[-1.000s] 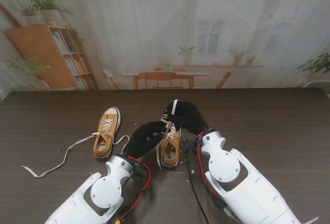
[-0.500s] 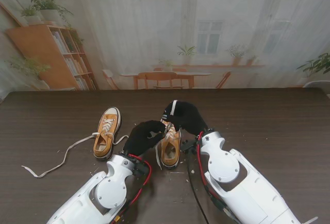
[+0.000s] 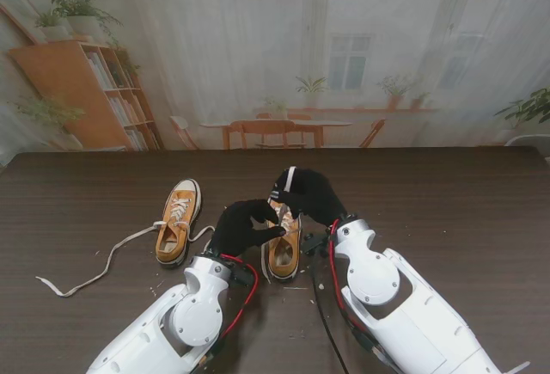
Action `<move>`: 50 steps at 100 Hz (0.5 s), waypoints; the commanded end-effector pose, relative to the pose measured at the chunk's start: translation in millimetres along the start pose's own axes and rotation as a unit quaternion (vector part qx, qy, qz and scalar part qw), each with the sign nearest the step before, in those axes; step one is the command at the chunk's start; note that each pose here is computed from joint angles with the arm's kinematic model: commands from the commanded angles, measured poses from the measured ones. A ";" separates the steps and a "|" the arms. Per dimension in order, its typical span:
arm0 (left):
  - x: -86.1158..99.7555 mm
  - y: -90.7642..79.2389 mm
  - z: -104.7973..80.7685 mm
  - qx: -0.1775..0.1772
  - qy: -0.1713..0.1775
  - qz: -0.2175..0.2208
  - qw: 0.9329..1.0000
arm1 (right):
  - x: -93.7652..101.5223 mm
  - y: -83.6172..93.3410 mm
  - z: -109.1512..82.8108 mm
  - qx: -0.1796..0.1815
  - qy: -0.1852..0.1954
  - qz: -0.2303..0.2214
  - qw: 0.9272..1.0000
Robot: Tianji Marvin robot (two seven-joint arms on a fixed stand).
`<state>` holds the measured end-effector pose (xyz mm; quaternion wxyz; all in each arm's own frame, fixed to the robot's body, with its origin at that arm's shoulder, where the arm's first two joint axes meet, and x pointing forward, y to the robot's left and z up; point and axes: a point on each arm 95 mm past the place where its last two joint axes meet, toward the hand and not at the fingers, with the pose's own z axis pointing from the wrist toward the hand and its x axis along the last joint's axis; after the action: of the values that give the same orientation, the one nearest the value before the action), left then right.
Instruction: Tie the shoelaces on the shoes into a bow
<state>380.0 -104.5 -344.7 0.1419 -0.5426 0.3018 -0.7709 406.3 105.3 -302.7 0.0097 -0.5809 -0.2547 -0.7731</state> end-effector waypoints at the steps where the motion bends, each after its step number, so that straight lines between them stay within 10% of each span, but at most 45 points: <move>1: 6.0 0.0 1.2 -0.003 0.004 0.007 1.000 | -0.5 0.3 -1.4 0.005 0.000 0.000 1.000; 50: 7.3 -13.9 -13.0 -0.049 0.008 0.039 0.998 | -1.9 3.0 -4.4 0.003 -0.001 0.000 1.000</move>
<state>372.9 -101.1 -333.1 0.1482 -0.5369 0.3477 -0.7542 405.2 101.2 -303.8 0.0081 -0.5821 -0.2511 -0.7734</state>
